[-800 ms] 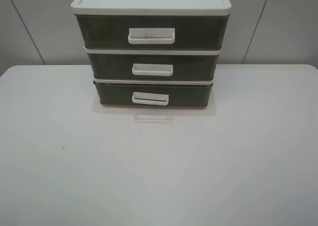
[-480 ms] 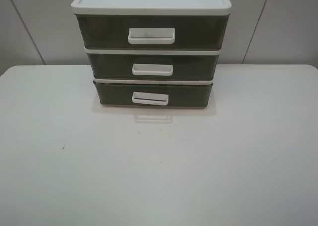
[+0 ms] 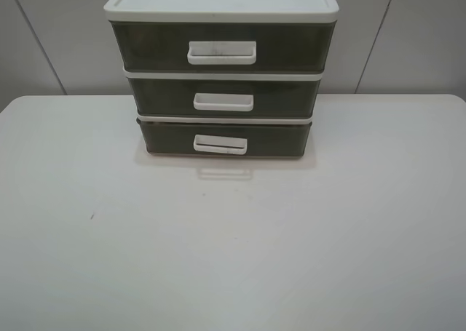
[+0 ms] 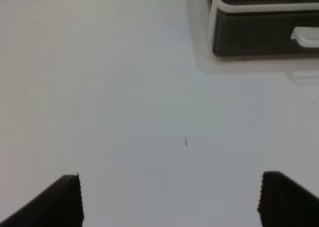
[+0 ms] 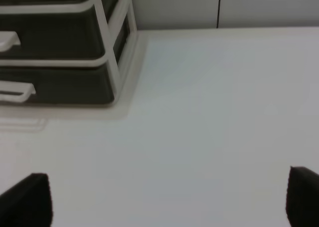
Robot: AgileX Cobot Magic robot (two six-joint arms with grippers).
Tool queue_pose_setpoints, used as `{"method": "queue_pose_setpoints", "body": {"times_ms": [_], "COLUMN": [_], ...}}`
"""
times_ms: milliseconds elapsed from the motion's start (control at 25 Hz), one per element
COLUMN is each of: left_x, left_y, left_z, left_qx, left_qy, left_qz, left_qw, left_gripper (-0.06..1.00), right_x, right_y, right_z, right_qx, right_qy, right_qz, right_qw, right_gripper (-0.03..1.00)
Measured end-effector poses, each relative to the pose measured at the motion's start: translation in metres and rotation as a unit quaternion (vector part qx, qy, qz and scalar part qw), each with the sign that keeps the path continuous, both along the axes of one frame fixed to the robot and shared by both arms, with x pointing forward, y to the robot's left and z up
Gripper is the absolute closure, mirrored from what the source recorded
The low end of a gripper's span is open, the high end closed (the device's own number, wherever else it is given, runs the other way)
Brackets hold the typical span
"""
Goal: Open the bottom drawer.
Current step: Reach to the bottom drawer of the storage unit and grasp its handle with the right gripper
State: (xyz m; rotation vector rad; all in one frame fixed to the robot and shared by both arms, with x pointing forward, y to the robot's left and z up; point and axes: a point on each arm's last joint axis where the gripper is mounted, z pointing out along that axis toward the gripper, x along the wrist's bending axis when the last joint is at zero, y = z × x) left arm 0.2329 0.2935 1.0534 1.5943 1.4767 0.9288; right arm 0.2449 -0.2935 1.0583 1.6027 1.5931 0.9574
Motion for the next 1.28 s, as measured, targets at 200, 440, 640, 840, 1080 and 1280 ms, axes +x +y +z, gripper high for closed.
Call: {"method": "queue_pose_setpoints", "body": {"times_ms": [200, 440, 640, 840, 1080, 1280], "left_x": [0.0, 0.0, 0.0, 0.0, 0.0, 0.0], "left_y": [0.0, 0.0, 0.0, 0.0, 0.0, 0.0], "left_z": [0.0, 0.0, 0.0, 0.0, 0.0, 0.0], "left_qx": [0.0, 0.0, 0.0, 0.0, 0.0, 0.0], "left_qy": [0.0, 0.0, 0.0, 0.0, 0.0, 0.0], "left_qz": [0.0, 0.0, 0.0, 0.0, 0.0, 0.0], "left_qw": [1.0, 1.0, 1.0, 1.0, 1.0, 1.0], "left_gripper": [0.23, 0.23, 0.23, 0.23, 0.23, 0.23], "right_x": [0.044, 0.12, 0.172, 0.199, 0.221, 0.234], "right_y": [-0.001, 0.002, 0.032, 0.085, 0.144, 0.172], "right_z": [0.017, 0.042, 0.04, 0.022, -0.024, -0.068], "right_qx": [0.005, 0.043, 0.045, -0.035, -0.205, -0.287], "right_qy": [0.072, 0.116, 0.11, 0.079, 0.056, 0.011], "right_qz": [-0.002, 0.004, 0.081, 0.2, 0.341, 0.438], "right_qw": [0.997, 0.992, 0.99, 0.976, 0.916, 0.852], "right_gripper": [0.15, 0.15, 0.15, 0.15, 0.15, 0.15]}}
